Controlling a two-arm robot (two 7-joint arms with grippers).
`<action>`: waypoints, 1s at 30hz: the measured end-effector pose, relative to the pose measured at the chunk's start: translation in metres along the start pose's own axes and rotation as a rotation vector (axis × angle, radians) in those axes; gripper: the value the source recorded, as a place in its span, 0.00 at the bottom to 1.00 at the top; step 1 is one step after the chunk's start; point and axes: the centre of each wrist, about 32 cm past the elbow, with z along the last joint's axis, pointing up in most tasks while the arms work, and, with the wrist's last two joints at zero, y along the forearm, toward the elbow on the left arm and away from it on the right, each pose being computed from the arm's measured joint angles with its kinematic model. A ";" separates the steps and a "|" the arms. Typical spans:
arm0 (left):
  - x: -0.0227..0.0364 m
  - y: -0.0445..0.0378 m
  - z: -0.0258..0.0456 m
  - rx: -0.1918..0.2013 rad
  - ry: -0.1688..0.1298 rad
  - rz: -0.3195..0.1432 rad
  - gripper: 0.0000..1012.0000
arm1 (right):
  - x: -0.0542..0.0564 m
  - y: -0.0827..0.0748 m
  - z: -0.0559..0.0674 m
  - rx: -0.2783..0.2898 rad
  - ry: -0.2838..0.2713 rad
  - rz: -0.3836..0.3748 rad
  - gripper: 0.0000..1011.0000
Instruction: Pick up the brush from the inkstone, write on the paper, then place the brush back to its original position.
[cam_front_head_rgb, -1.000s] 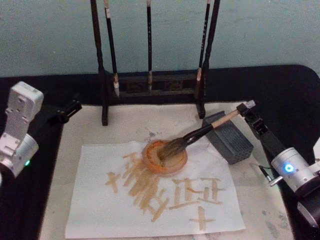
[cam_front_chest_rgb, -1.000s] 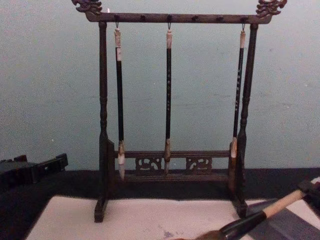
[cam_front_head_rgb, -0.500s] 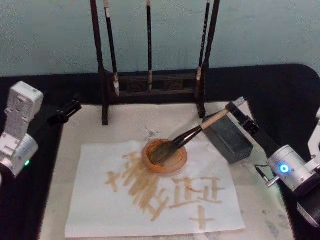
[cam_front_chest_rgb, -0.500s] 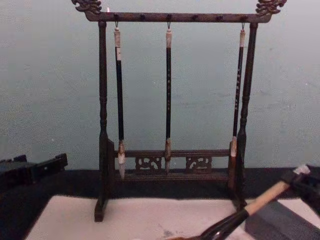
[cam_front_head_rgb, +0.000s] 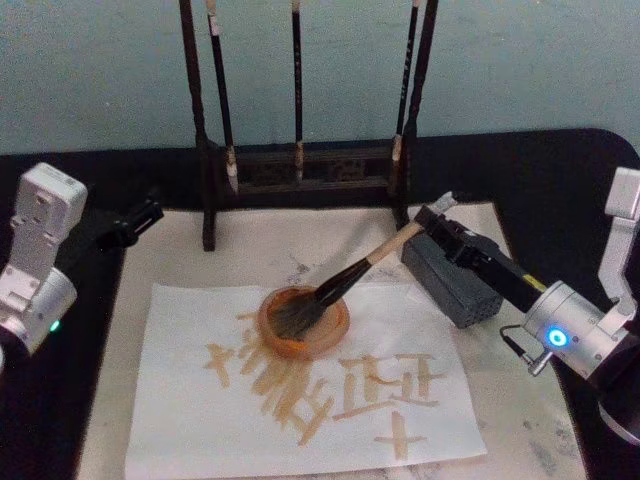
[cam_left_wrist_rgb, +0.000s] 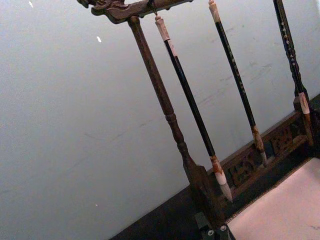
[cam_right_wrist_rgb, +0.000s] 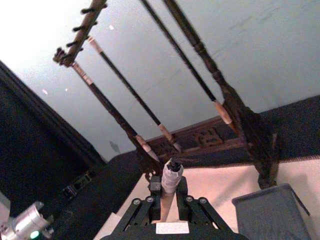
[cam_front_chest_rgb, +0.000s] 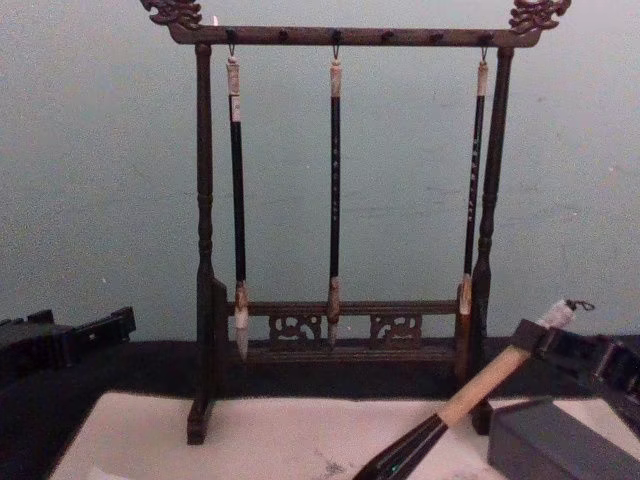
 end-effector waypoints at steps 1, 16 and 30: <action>0.0000 0.0000 0.0000 0.000 0.000 0.000 0.99 | -0.001 0.000 0.001 -0.004 -0.008 0.002 0.19; 0.0000 0.0000 0.0000 0.000 0.000 0.000 0.99 | -0.027 0.006 0.017 -0.079 -0.114 0.042 0.19; 0.0000 0.0000 0.0000 0.000 0.000 0.000 0.99 | -0.056 0.015 0.038 -0.186 -0.246 0.080 0.18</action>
